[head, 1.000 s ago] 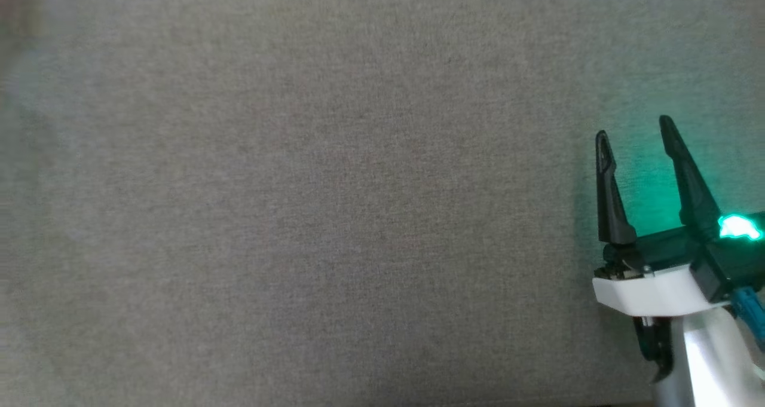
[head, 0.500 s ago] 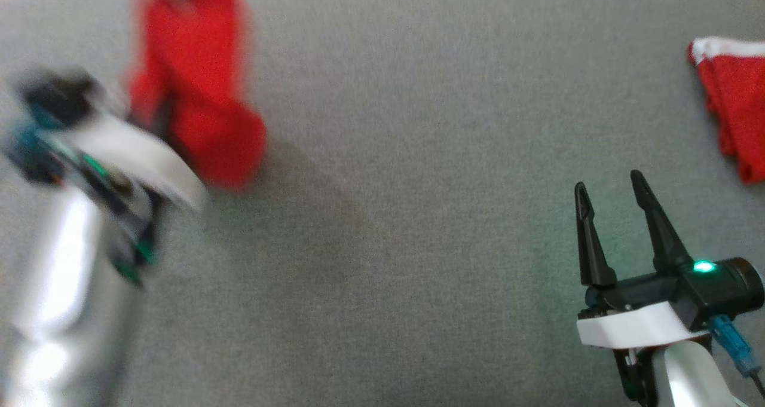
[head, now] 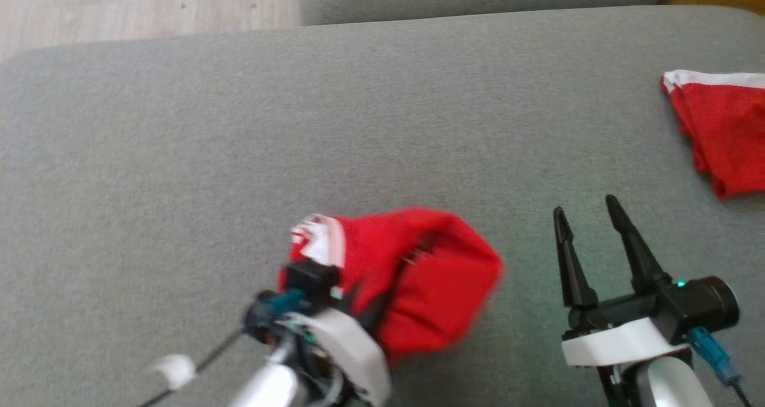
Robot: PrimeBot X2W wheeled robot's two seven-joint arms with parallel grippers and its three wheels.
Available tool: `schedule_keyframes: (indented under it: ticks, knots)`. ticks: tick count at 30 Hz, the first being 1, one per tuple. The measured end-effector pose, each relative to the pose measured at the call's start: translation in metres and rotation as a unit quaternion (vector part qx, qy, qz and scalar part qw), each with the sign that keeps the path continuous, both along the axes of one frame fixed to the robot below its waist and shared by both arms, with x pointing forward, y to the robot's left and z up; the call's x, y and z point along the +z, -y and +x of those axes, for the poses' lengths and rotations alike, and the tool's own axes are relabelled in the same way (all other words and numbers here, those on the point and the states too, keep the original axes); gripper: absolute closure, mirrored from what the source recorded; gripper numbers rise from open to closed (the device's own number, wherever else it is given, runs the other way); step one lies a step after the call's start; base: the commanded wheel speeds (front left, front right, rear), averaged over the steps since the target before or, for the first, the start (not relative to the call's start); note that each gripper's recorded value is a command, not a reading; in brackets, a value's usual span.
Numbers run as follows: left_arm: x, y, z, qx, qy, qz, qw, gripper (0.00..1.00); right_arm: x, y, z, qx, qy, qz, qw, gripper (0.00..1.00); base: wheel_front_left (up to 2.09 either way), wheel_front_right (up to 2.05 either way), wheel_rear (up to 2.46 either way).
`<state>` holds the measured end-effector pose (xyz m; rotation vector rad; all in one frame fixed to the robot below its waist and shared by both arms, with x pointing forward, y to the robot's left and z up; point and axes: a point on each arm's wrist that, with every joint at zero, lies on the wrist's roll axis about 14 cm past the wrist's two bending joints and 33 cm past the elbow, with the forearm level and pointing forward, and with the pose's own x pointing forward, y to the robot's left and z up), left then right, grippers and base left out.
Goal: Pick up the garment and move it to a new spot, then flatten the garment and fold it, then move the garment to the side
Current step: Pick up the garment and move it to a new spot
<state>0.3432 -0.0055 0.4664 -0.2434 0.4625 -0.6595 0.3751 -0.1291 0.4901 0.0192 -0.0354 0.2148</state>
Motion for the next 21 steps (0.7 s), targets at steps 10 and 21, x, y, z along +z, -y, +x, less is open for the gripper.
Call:
schedule_keyframes:
  ticks: [10, 21]
  knots:
    - [0.006, 0.066, 0.011, -0.058, 0.053, -0.057, 0.995, 0.00, -0.003, 0.016, -0.007, -0.027, -0.008, 0.010, 1.000, 0.00, 0.00, 0.00, 0.00]
    - [0.000, 0.051, 0.020, 0.012, 0.095, -0.050, 0.994, 0.00, 0.002, 0.040, -0.017, -0.064, -0.003, 0.007, 0.998, 0.00, 0.00, 0.00, 0.00]
